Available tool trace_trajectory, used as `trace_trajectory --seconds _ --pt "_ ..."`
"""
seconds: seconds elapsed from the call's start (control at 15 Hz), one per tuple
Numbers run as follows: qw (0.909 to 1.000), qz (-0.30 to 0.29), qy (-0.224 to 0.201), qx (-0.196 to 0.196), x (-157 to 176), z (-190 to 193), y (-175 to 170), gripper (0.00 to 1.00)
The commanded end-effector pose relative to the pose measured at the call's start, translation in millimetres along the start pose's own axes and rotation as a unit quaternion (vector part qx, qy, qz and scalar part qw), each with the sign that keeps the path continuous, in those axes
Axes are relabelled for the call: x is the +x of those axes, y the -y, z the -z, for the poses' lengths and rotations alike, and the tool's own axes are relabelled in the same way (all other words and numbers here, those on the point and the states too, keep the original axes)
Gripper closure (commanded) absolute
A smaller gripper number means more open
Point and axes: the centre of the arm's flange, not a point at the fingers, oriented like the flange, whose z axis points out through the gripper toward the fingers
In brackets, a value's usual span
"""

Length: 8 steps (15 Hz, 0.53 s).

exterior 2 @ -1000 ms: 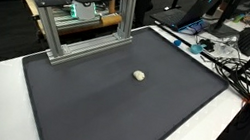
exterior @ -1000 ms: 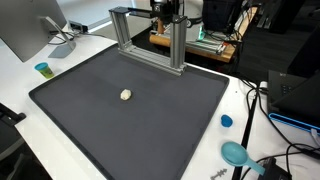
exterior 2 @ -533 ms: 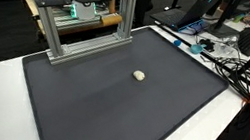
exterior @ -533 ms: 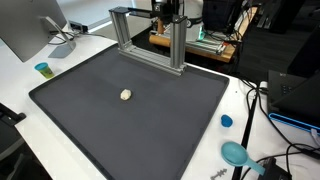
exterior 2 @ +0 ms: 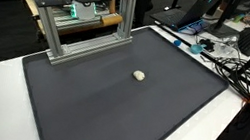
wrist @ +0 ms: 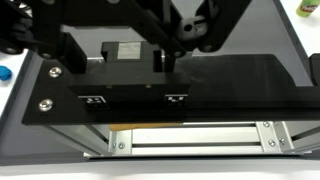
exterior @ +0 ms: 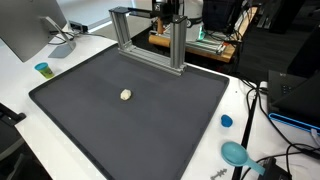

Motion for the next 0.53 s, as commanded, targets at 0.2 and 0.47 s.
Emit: trace_trajectory --seconds 0.2,0.47 --pt "0.9994 0.015 -0.012 -0.028 -11.3 -5.6 4.2 0.29" --pt "0.999 0.017 -0.014 -0.038 -11.5 -9.2 1.3 0.29"
